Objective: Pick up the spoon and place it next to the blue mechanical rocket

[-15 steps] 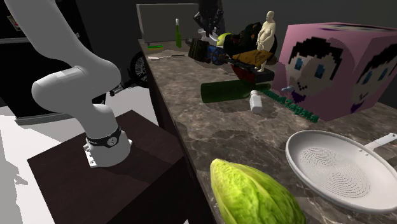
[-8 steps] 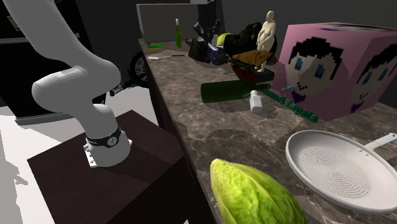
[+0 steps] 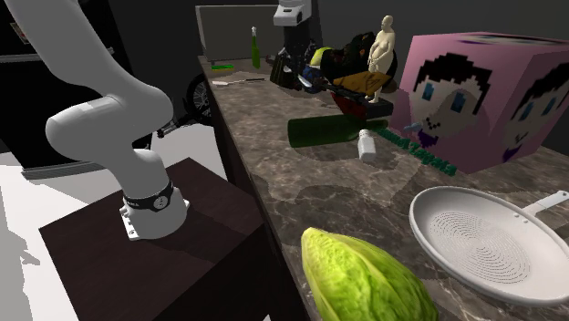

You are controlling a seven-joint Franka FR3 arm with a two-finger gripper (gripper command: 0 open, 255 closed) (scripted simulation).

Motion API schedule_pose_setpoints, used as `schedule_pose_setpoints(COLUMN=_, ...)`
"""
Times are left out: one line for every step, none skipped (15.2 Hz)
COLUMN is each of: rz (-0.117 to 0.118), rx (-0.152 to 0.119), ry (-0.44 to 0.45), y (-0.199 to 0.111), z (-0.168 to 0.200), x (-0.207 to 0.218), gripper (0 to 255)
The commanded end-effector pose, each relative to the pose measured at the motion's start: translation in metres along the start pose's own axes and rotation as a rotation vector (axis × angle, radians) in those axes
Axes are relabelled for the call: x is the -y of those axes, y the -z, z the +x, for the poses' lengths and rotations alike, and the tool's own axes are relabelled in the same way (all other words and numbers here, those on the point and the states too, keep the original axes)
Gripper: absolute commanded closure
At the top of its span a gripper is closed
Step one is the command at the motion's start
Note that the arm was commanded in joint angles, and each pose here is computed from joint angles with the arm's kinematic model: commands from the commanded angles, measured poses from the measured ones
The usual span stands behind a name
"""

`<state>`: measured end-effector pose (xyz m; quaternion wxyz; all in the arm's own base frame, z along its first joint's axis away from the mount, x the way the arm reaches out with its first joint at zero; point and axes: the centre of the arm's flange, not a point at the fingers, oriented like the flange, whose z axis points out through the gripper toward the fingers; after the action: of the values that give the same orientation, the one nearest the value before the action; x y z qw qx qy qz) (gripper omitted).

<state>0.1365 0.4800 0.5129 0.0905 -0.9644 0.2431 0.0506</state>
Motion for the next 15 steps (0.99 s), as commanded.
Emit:
schedule_pose_setpoints(rz=0.0, rx=0.0, ry=0.0, y=-0.01, z=0.001, x=-0.002, gripper=255)
schedule_pose_setpoints(rz=0.0, rx=0.0, ry=0.0, y=-0.015, z=0.002, x=-0.002, gripper=255)
schedule_pose_setpoints(rz=0.0, rx=0.0, ry=0.0, y=-0.02, z=0.003, x=-0.003, gripper=255)
schedule_pose_setpoints(rz=0.0, rx=0.0, ry=0.0, y=-0.025, z=0.003, x=-0.004, gripper=255)
schedule_pose_setpoints(rz=0.0, rx=0.0, ry=0.0, y=-0.03, z=0.004, x=-0.005, gripper=255)
schedule_pose_setpoints(rz=0.0, rx=0.0, ry=0.0, y=-0.036, z=0.005, x=-0.005, gripper=255)
schedule_pose_setpoints(rz=0.0, rx=0.0, ry=0.0, y=-0.041, z=0.006, x=-0.006, gripper=255)
schedule_pose_setpoints(rz=0.0, rx=0.0, ry=0.0, y=-0.046, z=0.006, x=-0.007, gripper=255)
schedule_pose_setpoints(rz=0.0, rx=0.0, ry=0.0, y=-0.051, z=0.007, x=-0.008, gripper=255)
schedule_pose_setpoints(rz=0.0, rx=0.0, ry=0.0, y=-0.056, z=0.008, x=-0.009, gripper=255)
schedule_pose_setpoints(rz=0.0, rx=0.0, ry=0.0, y=-0.061, z=0.009, x=-0.009, gripper=255)
schedule_pose_setpoints(rz=0.0, rx=0.0, ry=0.0, y=-0.067, z=0.009, x=-0.01, gripper=255)
schedule_pose_setpoints(rz=0.0, rx=0.0, ry=0.0, y=-0.072, z=0.01, x=-0.011, gripper=255)
schedule_pose_setpoints(rz=0.0, rx=0.0, ry=0.0, y=-0.077, z=0.011, x=-0.012, gripper=255)
schedule_pose_setpoints(rz=0.0, rx=0.0, ry=0.0, y=-0.082, z=0.012, x=-0.013, gripper=255)
